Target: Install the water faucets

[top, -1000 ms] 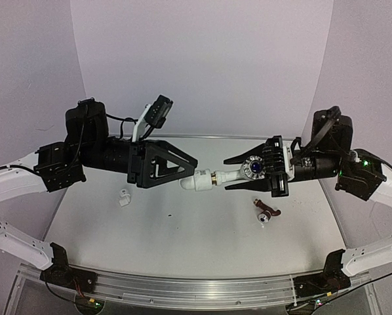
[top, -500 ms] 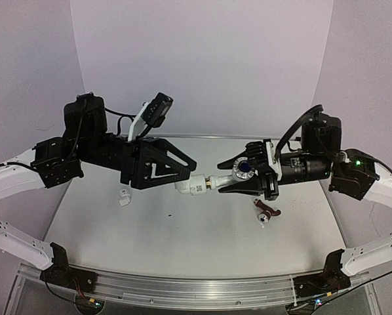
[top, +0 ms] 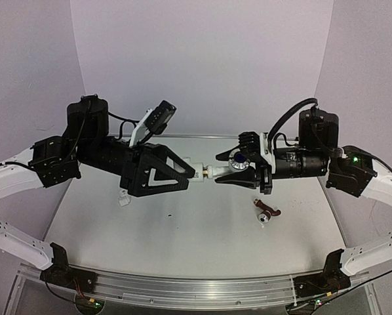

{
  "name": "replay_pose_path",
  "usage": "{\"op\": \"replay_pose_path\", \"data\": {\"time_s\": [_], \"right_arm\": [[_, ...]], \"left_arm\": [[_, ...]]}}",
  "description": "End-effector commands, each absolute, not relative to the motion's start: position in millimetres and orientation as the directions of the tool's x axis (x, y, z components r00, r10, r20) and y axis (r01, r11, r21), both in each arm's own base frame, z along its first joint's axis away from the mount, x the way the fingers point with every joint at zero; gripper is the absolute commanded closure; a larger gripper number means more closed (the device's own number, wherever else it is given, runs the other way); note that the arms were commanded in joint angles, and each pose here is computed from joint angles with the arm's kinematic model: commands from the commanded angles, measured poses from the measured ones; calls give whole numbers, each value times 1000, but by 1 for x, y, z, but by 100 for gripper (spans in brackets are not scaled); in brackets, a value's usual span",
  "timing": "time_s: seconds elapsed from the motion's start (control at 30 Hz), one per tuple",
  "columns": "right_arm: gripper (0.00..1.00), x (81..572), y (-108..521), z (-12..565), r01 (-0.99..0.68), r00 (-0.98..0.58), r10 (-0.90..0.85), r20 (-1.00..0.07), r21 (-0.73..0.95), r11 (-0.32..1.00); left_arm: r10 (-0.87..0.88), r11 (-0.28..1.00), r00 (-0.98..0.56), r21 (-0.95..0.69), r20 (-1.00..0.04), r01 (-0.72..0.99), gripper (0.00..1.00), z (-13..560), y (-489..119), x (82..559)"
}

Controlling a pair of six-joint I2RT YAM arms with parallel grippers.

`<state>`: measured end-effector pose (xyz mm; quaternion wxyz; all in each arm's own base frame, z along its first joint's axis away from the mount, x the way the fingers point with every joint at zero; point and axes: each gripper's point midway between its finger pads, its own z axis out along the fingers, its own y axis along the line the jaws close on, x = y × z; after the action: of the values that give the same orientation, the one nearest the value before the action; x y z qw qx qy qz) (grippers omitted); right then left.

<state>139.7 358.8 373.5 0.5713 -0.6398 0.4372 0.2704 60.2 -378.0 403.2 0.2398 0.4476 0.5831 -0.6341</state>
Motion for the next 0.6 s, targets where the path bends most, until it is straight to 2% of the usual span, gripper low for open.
{"op": "replay_pose_path", "data": {"time_s": [0.0, 0.2, 0.33, 0.57], "right_arm": [[100, 123, 347, 398, -802, 587, -153, -795, -597, 18], [100, 117, 345, 395, -763, 641, -141, -754, -646, -15], [100, 113, 345, 402, -742, 668, -116, -735, -670, -26], [100, 113, 346, 410, -721, 691, -101, -716, -693, -23]], "left_arm": [[77, -141, -443, -449, -893, 882, 14, 443, -357, 68], [2, -26, -440, -440, -898, 897, 5, 444, -348, 86], [28, 76, -482, -479, -876, 875, 4, 425, -356, 103], [74, 118, -542, -532, -837, 838, 4, 406, -374, 114]]}}
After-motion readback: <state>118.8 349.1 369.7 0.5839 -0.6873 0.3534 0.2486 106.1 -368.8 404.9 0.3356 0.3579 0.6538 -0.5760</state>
